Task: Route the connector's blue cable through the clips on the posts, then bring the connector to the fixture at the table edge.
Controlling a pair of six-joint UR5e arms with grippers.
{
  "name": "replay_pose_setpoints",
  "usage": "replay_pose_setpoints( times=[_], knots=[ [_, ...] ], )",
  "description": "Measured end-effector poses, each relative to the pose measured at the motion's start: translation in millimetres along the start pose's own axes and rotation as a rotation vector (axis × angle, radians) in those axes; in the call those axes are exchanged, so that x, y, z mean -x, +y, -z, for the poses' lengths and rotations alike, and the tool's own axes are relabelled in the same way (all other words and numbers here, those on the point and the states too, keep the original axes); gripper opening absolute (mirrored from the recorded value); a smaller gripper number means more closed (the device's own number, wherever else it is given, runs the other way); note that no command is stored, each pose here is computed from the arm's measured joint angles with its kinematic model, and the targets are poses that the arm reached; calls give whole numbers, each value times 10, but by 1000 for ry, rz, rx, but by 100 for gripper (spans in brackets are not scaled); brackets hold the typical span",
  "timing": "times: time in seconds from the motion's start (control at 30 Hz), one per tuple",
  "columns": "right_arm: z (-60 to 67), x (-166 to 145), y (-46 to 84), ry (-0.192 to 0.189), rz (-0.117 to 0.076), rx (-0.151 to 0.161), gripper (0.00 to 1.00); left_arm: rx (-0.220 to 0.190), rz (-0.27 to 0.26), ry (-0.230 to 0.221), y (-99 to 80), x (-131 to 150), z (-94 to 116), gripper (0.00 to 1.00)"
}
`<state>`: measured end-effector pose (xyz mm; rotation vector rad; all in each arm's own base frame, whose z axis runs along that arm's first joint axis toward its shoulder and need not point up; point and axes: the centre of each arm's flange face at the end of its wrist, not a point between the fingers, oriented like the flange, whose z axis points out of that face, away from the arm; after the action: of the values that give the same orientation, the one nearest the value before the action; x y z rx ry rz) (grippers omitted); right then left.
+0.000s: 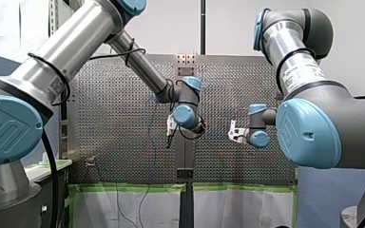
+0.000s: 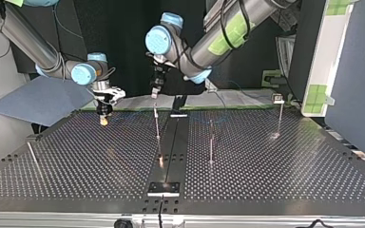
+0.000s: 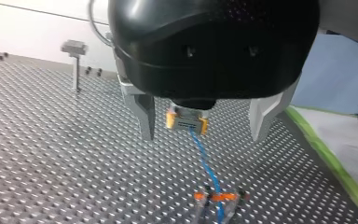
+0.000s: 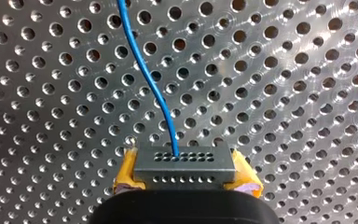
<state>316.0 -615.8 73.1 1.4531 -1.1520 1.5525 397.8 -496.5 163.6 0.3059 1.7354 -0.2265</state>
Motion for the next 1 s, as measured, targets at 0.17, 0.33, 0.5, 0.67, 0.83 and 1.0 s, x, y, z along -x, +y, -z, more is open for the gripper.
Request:
replay_pose_setpoints(
  times=[0.17,0.33,0.5,0.67,0.83,1.0],
  knots=[
    [1,1,-3,-1,0,0,0,3,22,-23,30,90,150,100],
    [4,4,-23,-2,0,-3,0,22,49,-28,93,155,320,100],
    [5,6,-34,-2,0,-5,0,31,97,-55,180,240,421,100],
    [2,3,-30,0,0,-4,0,31,167,-99,274,347,545,100],
    [4,4,-33,-1,0,-4,0,33,232,-134,358,434,697,100],
    [5,5,-39,-2,0,-5,0,33,280,-148,434,481,842,100]
  ],
)
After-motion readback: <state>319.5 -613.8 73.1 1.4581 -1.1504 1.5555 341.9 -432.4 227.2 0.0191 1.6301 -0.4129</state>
